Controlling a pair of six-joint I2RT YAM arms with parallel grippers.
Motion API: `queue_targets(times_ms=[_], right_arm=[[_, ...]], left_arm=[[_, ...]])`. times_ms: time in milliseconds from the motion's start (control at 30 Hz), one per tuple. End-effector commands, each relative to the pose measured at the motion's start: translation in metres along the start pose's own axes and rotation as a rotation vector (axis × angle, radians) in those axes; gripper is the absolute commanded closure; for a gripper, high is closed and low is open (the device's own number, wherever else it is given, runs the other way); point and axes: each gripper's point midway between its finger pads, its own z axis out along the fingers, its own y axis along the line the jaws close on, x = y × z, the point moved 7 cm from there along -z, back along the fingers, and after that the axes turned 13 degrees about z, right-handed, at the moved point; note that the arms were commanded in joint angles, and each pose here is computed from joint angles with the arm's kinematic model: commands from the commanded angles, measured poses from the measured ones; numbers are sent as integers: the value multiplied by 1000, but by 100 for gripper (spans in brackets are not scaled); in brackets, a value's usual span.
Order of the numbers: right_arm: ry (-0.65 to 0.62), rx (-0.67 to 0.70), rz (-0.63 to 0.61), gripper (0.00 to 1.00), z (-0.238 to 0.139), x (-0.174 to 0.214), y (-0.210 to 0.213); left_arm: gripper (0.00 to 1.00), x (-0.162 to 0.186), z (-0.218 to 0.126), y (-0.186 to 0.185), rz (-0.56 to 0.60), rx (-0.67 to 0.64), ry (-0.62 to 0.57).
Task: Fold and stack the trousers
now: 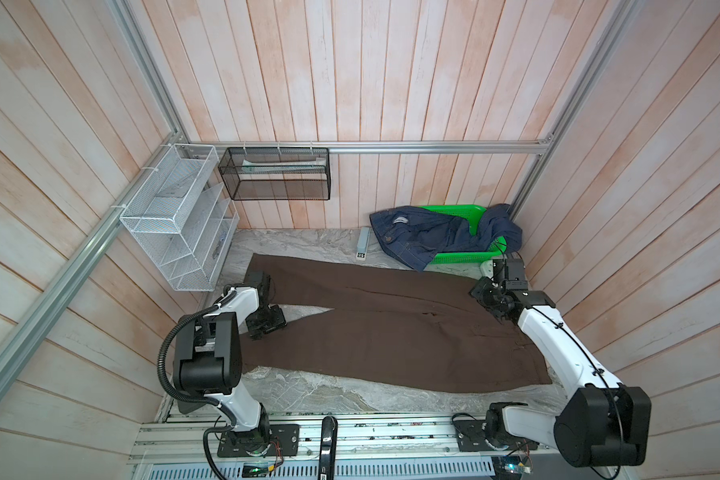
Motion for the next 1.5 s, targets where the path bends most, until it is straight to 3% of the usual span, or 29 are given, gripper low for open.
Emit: queue_targets(times_ms=[0,100,167,333,500,567,600,667,733,867,933,1233,1467], right_arm=[[-9,5,-8,41,0,1,-2],[-9,4,-10,41,0,1,-2],[-13,6,-11,41,-1,1,-3],[-23,4,-9,41,-3,0,-3],[-47,-1,-5,41,-6,-3,-4],[-59,-7,-8,41,-9,-4,-4],[-61,-8,-11,41,-10,-5,-4],[-64,-3,-18,41,-12,-5,-4],[-64,1,-20,41,-13,-5,-6],[-60,-4,-12,41,-14,-2,-8],[-52,-5,-9,41,-13,-1,-9],[-27,-13,-31,41,-8,1,-6],[-3,-17,-46,41,-4,4,-6]], left_arm=[[57,10,-3,-6,33,21,24],[85,8,-26,-15,40,9,-39],[99,9,-48,-28,55,0,-94],[100,31,-98,-100,168,29,-196],[100,61,-111,-184,308,99,-214],[99,64,-108,-200,321,90,-212],[91,63,-106,-200,302,72,-216],[60,55,-103,-186,249,22,-239],[37,44,-100,-161,175,-4,-248],[9,33,-98,-101,-15,-45,-278],[0,32,-95,-67,-120,-64,-284],[0,36,-62,57,-585,22,-312],[0,39,-31,97,-749,2,-290]])
